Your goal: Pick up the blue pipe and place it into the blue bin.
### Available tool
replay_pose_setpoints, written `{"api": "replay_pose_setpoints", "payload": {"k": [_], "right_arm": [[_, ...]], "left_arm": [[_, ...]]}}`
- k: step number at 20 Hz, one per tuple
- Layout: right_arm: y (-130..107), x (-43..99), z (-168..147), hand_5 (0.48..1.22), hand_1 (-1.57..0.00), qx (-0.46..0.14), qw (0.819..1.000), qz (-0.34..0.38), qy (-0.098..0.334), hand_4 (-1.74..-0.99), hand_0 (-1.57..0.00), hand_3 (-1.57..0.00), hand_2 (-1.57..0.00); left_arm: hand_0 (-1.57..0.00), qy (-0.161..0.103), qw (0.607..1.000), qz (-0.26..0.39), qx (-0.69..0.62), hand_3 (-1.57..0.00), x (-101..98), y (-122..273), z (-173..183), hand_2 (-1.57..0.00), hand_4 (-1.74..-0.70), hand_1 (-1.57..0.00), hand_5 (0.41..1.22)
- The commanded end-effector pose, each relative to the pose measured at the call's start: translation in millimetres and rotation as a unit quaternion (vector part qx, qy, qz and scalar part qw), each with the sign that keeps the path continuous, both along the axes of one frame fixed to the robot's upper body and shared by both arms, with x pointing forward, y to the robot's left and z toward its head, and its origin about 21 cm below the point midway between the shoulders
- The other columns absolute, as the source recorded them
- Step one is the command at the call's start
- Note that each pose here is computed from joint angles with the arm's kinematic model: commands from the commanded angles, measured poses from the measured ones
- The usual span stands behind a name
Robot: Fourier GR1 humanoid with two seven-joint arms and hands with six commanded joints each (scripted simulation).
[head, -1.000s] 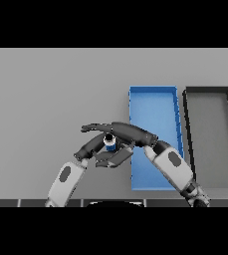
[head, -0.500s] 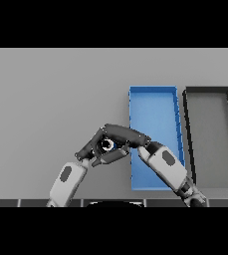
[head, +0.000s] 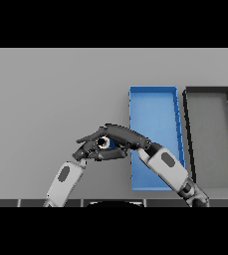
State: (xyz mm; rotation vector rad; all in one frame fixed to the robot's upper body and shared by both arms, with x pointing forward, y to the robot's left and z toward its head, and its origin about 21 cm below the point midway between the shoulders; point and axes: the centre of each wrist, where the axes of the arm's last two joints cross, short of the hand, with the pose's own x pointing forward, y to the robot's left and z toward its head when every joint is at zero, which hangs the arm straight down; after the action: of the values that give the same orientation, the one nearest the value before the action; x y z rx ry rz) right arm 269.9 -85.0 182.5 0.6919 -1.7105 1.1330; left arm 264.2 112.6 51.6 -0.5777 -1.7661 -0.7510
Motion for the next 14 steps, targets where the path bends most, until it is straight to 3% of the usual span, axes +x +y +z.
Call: {"api": "replay_pose_setpoints", "payload": {"k": [1,3,5,6,10,13,14], "right_arm": [[1.1,-1.6,0.0,1.196,-1.56,-0.004,1.0,-0.003,-0.007,-1.733,-1.56,-1.54,-1.56],[5.1,-3.4,0.3,1.205,-1.56,-0.013,1.0,-0.007,-0.001,-1.736,-1.56,-1.55,-1.56],[6.3,-6.8,2.7,1.211,-1.56,-0.022,1.0,-0.011,0.008,-1.738,-1.56,-1.56,-1.56],[5.8,-7.3,2.0,1.213,-1.57,-0.031,0.999,-0.017,0.014,-1.738,-1.57,-1.56,-1.57],[6.4,-10.8,2.8,1.218,-1.57,-0.02,1.0,-0.016,-0.002,-1.74,-1.57,-1.57,-1.57],[8.6,-10.9,0.6,1.219,-1.57,-0.012,1.0,-0.016,-0.001,-1.74,-1.57,-1.57,-1.57],[7.3,-9.4,3.5,1.22,-1.57,-0.005,1.0,-0.014,0.003,-1.741,-1.57,-1.57,-1.57]], "left_arm": [[-1.46,-0.005,1.0,0.008,0.01,-1.17,-0.9,-3.2,0.1,-1.29,-1.6,-1.34,1.221],[-0.94,-0.005,0.999,-0.02,0.027,-0.75,-3.9,4.6,-1.0,-0.83,-1.37,-0.86,1.221],[-0.6,-0.012,0.998,-0.03,0.045,-0.48,2.3,4.4,3.1,-0.53,-1.21,-0.55,1.221],[-0.48,-0.013,0.998,-0.031,0.057,-0.38,1.2,3.2,1.6,-0.42,-1.14,-0.44,1.132],[-0.2,0.025,0.996,-0.011,0.084,-0.16,0.6,4.9,-1.4,-0.17,-1.0,-0.18,0.77],[-0.1,0.054,0.995,0.0,0.086,-0.08,1.1,6.7,-1.7,-0.09,-0.97,-0.09,0.603],[-0.08,0.049,0.995,-0.001,0.083,-0.06,0.2,6.2,-1.7,-0.07,-0.97,-0.07,0.567]]}}
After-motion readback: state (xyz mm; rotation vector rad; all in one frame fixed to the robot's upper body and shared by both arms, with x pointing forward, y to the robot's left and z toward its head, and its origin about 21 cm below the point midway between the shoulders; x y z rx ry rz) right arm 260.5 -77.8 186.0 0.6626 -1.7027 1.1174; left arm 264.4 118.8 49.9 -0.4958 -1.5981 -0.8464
